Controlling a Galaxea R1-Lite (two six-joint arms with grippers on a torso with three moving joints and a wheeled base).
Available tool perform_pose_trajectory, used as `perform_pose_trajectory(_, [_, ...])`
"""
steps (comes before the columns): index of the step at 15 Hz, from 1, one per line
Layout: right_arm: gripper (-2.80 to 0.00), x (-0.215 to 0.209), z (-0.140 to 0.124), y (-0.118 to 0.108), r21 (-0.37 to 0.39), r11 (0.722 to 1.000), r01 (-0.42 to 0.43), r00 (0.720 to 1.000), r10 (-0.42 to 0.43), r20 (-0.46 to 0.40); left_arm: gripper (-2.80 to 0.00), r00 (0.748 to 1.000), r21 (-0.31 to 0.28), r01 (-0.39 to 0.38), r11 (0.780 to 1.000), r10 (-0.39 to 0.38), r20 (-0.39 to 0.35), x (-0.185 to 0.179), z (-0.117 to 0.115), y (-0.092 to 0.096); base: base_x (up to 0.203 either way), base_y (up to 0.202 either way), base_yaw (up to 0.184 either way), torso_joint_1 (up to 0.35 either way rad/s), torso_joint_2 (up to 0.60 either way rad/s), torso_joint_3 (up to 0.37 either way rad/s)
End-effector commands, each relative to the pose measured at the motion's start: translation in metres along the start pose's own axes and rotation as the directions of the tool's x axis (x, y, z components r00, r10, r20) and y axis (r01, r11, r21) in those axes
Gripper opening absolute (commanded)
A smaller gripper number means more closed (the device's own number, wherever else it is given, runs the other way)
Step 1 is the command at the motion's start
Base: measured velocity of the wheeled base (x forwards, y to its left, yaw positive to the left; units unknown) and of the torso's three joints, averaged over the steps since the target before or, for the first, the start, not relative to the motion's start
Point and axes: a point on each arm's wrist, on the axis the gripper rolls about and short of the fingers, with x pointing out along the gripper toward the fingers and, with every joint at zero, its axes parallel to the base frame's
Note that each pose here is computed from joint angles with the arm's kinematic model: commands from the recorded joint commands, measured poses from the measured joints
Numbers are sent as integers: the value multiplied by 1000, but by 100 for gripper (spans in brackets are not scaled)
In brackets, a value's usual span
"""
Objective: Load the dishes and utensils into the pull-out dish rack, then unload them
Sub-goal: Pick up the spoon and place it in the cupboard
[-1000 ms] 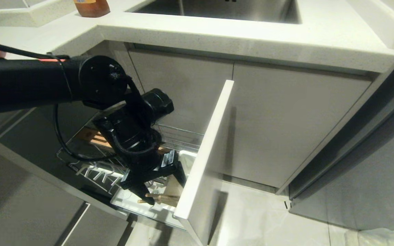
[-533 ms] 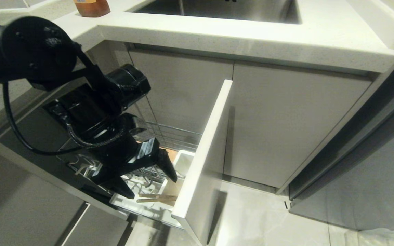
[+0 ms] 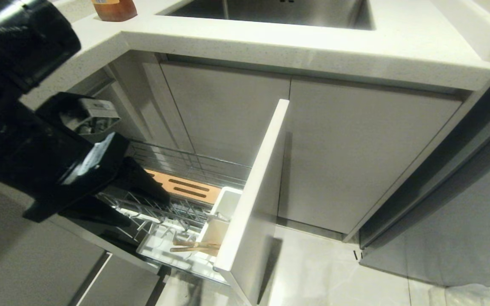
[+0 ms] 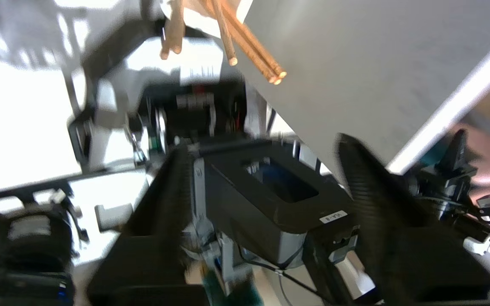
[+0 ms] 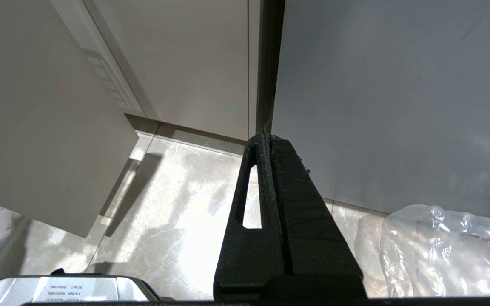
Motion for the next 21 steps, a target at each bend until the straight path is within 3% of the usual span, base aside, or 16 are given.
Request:
perform_pose_trajectory(1, [-280, 0, 0, 0, 0, 1000, 1, 1000, -1, 0, -280, 988, 25, 54, 998, -57, 142, -46, -24, 10, 0, 0, 0, 0, 0, 0])
perform_pose_trajectory(3, [-280, 0, 0, 0, 0, 1000, 1, 1000, -1, -1, -280, 958, 31, 60, 998, -66, 280, -75, -35, 16, 0, 0, 0, 0, 0, 0])
perform_pose_trajectory(5, [-280, 0, 0, 0, 0, 1000, 0, 1000, 0, 0, -280, 896, 4, -4, 1000, 1, 444, -97, -43, 25, 0, 0, 0, 0, 0, 0])
perform_pose_trajectory(7, [-280, 0, 0, 0, 0, 1000, 0, 1000, 0, 0, -280, 830, -7, -82, 997, 72, 553, -111, -49, 34, 0, 0, 0, 0, 0, 0])
perform_pose_trajectory(11, [-280, 0, 0, 0, 0, 1000, 0, 1000, 0, -1, -280, 648, -117, -235, 965, 245, 721, -141, -61, 56, 0, 0, 0, 0, 0, 0])
perform_pose_trajectory(13, [-280, 0, 0, 0, 0, 1000, 1, 1000, -1, -1, -280, 551, -188, -308, 933, 336, 764, -152, -68, 62, 0, 0, 0, 0, 0, 0])
perform_pose_trajectory(17, [-280, 0, 0, 0, 0, 1000, 1, 1000, -1, 0, -280, 354, -340, -426, 838, 501, 790, -168, -73, 68, 0, 0, 0, 0, 0, 0])
perform_pose_trajectory(21, [-280, 0, 0, 0, 0, 1000, 1, 1000, -1, 0, -280, 197, -489, -477, 731, 631, 751, -178, -65, 75, 0, 0, 0, 0, 0, 0])
